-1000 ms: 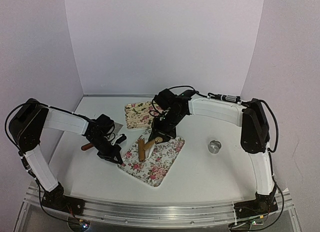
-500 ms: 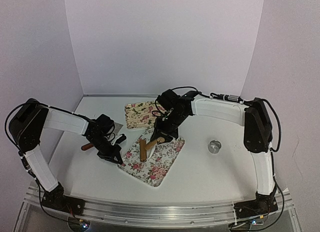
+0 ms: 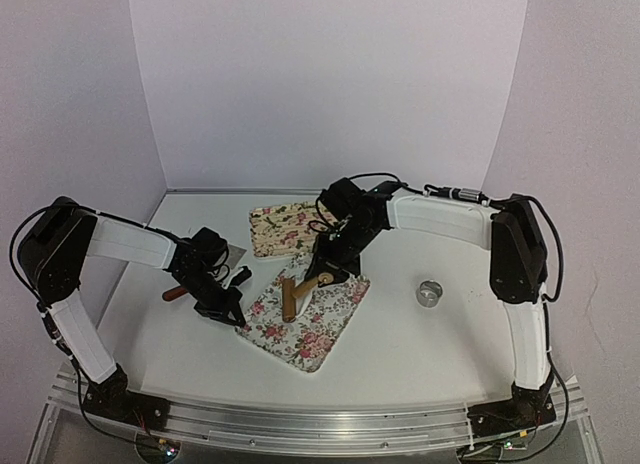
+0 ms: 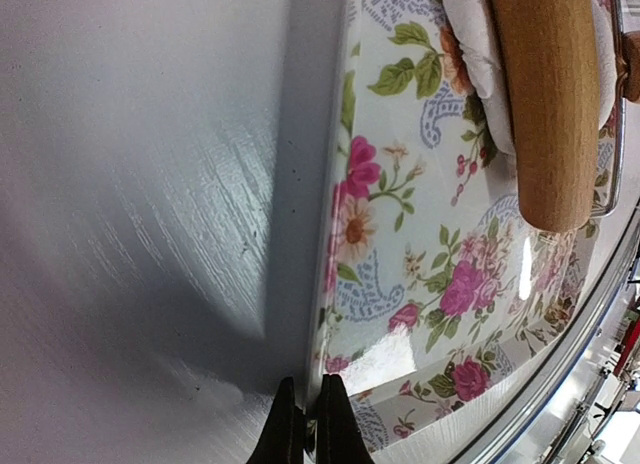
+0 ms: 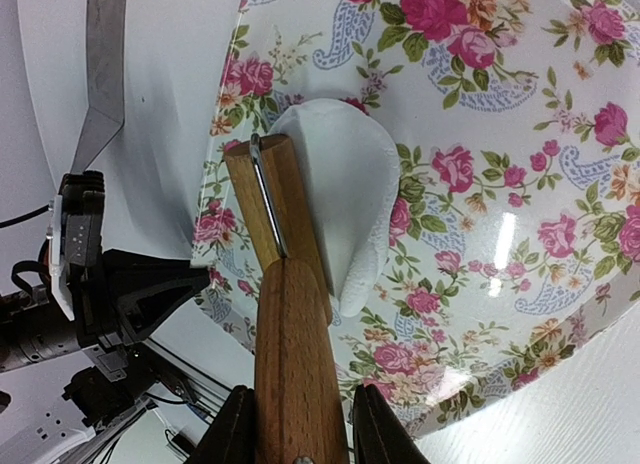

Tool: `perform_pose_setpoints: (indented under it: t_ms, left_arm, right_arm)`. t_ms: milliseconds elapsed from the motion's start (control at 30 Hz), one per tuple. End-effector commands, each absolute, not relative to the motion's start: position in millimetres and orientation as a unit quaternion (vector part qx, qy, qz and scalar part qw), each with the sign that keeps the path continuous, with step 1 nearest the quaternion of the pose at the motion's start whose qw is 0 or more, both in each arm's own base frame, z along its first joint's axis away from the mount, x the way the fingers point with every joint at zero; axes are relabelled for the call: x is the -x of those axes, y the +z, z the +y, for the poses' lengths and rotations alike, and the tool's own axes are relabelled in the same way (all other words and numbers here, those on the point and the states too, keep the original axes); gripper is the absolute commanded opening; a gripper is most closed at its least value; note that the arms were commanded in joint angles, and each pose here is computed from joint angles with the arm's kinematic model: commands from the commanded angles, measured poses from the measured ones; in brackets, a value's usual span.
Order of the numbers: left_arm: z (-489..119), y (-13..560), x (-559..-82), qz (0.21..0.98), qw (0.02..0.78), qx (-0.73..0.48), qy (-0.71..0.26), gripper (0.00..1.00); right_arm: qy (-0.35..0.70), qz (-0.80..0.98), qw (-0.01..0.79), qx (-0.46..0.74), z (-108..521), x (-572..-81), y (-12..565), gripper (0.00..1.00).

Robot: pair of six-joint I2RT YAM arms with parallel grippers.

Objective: Roll out the dumpling wrappers from the dough

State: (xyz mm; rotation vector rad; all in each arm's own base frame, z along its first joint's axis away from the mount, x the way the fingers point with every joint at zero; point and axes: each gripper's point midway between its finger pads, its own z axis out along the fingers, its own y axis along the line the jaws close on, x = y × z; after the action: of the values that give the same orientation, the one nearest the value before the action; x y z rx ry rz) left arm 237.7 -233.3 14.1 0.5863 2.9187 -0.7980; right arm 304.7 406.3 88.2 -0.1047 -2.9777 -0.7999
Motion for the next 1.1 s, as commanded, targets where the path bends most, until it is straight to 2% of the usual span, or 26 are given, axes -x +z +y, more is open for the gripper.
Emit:
perform_pose_setpoints:
  t_ms: [0, 1067]
  left_arm:
    - [-216, 18, -245, 0.959, 0.037, -0.161, -0.232, 0.0]
    - [-205, 20, -248, 0.962, 0.041, -0.139, -0.231, 0.0]
  right_arm:
    - [0.101, -0.983, 0.095, 0.12, 242, -270, -14, 0.0]
    - [0.166, -0.971, 0.115, 0.126, 188, -243, -17, 0.0]
